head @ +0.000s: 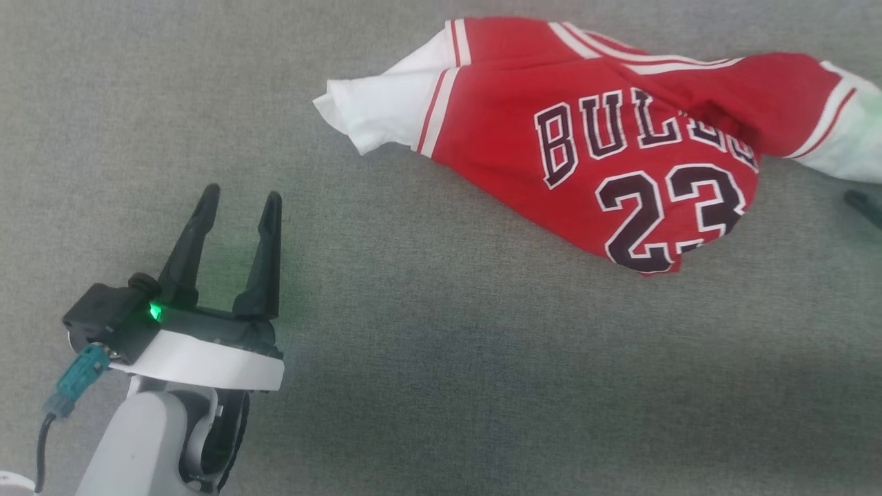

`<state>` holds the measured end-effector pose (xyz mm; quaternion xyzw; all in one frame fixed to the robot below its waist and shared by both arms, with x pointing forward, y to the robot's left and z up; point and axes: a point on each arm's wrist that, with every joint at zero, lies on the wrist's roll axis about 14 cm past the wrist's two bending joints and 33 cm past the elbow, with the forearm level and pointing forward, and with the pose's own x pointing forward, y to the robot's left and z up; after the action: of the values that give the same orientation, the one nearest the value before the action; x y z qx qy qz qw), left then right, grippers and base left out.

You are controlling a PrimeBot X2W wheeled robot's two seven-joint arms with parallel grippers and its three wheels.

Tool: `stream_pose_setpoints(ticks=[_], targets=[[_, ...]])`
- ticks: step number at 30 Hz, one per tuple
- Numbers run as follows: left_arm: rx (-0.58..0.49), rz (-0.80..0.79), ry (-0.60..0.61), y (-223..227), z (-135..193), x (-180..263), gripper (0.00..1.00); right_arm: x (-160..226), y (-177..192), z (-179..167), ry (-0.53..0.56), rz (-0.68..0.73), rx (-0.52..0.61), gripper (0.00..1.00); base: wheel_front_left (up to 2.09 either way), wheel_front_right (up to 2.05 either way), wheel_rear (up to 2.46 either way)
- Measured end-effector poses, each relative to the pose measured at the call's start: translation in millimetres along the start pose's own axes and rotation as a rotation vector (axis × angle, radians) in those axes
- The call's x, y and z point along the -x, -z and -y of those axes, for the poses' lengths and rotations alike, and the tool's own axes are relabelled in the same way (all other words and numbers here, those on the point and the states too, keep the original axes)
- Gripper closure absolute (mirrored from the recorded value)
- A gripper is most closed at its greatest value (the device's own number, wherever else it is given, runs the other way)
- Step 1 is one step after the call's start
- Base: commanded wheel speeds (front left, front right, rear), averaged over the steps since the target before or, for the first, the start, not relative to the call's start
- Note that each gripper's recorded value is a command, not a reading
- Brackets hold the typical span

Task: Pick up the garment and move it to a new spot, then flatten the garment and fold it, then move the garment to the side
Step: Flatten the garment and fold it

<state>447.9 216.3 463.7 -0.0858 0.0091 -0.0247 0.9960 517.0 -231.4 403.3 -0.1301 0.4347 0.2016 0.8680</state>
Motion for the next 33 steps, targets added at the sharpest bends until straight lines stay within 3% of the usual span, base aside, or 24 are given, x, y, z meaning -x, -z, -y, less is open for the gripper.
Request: stream_pose_setpoints(ticks=[3, 4, 5, 6, 10, 14, 19, 24, 29, 33], targets=[[0.000, 0.005, -0.011, 2, -4, -3, 0.00, -11, -1, 0, -0.005, -0.019, 0.028, 0.00, 0.00, 0.00, 0.00], [0.003, 0.005, -0.013, 3, -4, -3, 0.00, -14, -2, 0, -0.008, -0.017, 0.031, 0.22, 0.00, 0.00, 0.00], [0.005, 0.003, -0.015, 5, -4, -4, 0.00, -17, -3, 0, -0.010, -0.016, 0.032, 0.64, 0.00, 0.00, 0.00], [0.007, 0.001, -0.010, 7, -3, -4, 0.00, -20, -3, 0, -0.013, -0.016, 0.034, 1.00, 0.00, 0.00, 0.00], [0.019, -0.003, -0.003, 12, 1, -7, 0.00, -22, 0, -4, -0.037, -0.028, 0.009, 1.00, 0.00, 0.00, 0.00], [0.027, 0.002, 0.004, 13, 5, -11, 0.00, -12, -5, 6, -0.040, -0.004, -0.084, 1.00, 0.00, 0.00, 0.00], [0.040, 0.016, 0.018, 10, 12, -13, 0.00, 22, -21, 32, -0.036, 0.046, -0.237, 1.00, 0.00, 0.00, 0.00], [0.048, 0.021, 0.034, 8, 18, -13, 0.00, 52, -23, 64, -0.051, 0.089, -0.479, 1.00, 0.00, 0.00, 0.00], [0.050, 0.012, 0.047, 11, 22, -12, 0.00, 66, 24, 118, 0.157, -0.020, -0.528, 1.00, 0.00, 0.00, 0.00], [0.055, 0.004, 0.054, 12, 23, -11, 0.00, 54, 61, 129, 0.254, -0.108, -0.538, 1.00, 0.00, 0.00, 0.00]])
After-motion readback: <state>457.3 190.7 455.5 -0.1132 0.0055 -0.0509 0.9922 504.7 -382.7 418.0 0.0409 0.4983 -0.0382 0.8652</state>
